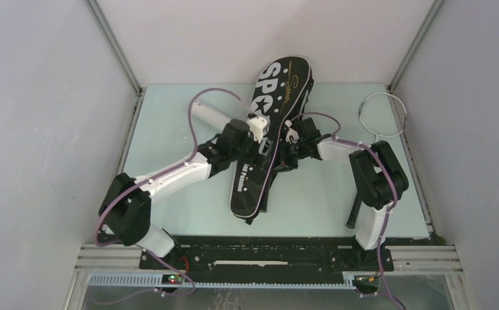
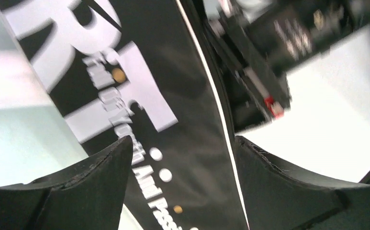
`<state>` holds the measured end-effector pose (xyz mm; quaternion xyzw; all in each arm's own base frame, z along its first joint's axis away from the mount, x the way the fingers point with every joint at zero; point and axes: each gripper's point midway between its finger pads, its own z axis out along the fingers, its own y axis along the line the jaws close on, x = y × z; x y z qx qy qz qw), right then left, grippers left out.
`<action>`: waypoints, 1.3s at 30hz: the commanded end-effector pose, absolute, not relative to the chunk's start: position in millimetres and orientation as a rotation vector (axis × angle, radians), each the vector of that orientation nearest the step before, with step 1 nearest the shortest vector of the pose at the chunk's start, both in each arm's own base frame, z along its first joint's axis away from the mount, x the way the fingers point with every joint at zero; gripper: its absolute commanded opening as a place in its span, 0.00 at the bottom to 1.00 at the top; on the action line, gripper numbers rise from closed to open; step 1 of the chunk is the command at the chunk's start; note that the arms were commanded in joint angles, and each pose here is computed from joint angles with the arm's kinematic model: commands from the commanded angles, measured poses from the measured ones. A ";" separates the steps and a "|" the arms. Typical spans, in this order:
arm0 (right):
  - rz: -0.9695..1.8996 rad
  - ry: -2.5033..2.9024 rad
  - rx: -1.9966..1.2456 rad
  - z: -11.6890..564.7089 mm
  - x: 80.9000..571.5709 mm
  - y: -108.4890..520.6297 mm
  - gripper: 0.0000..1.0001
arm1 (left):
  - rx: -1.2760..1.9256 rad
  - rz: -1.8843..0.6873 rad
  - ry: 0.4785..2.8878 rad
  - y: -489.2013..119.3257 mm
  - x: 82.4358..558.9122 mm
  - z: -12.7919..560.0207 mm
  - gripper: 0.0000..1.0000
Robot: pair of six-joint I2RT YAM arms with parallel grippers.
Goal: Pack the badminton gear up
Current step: Place the racket in the racket bag.
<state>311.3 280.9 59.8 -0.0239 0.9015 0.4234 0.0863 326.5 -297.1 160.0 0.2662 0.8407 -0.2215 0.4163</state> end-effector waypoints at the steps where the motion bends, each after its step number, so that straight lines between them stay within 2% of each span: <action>1: 1.179 2.585 -0.068 62.8 341.4 274.4 0.04 | 0.896 -0.417 2.092 -292.9 290.7 129.1 0.82; 8: 1.156 2.563 -0.098 67.8 342.2 276.4 0.04 | 0.993 -0.356 2.114 -307.9 262.4 103.8 0.83; 15: 1.175 2.561 -0.110 68.8 339.9 280.2 0.05 | 0.964 -0.216 2.129 -302.6 272.3 89.1 0.62; 21: 1.173 2.571 -0.096 64.8 341.4 276.8 0.05 | 0.984 -0.184 2.141 -305.0 269.5 79.5 0.52; 22: 1.173 2.574 -0.090 63.7 341.8 276.2 0.05 | 0.988 -0.188 2.141 -306.5 268.9 79.3 0.47; 24: 1.178 2.573 -0.082 63.6 342.5 276.8 0.05 | 0.992 -0.199 2.142 -308.3 268.0 80.9 0.29; 26: 1.192 2.560 -0.077 67.0 344.2 278.0 0.05 | 0.962 -0.246 2.153 -312.1 264.5 86.2 0.07; 27: 1.203 2.548 -0.075 69.8 345.7 279.2 0.05 | 0.951 -0.275 2.153 -314.5 262.4 90.5 0.01; 33: 1.221 2.437 -0.002 96.3 367.9 277.8 0.00 | 0.826 -0.510 2.222 -330.7 252.1 114.5 0.00; 39: 1.266 2.337 0.075 114.8 385.7 290.7 0.00 | 0.771 -0.704 2.223 -348.8 250.3 140.4 0.00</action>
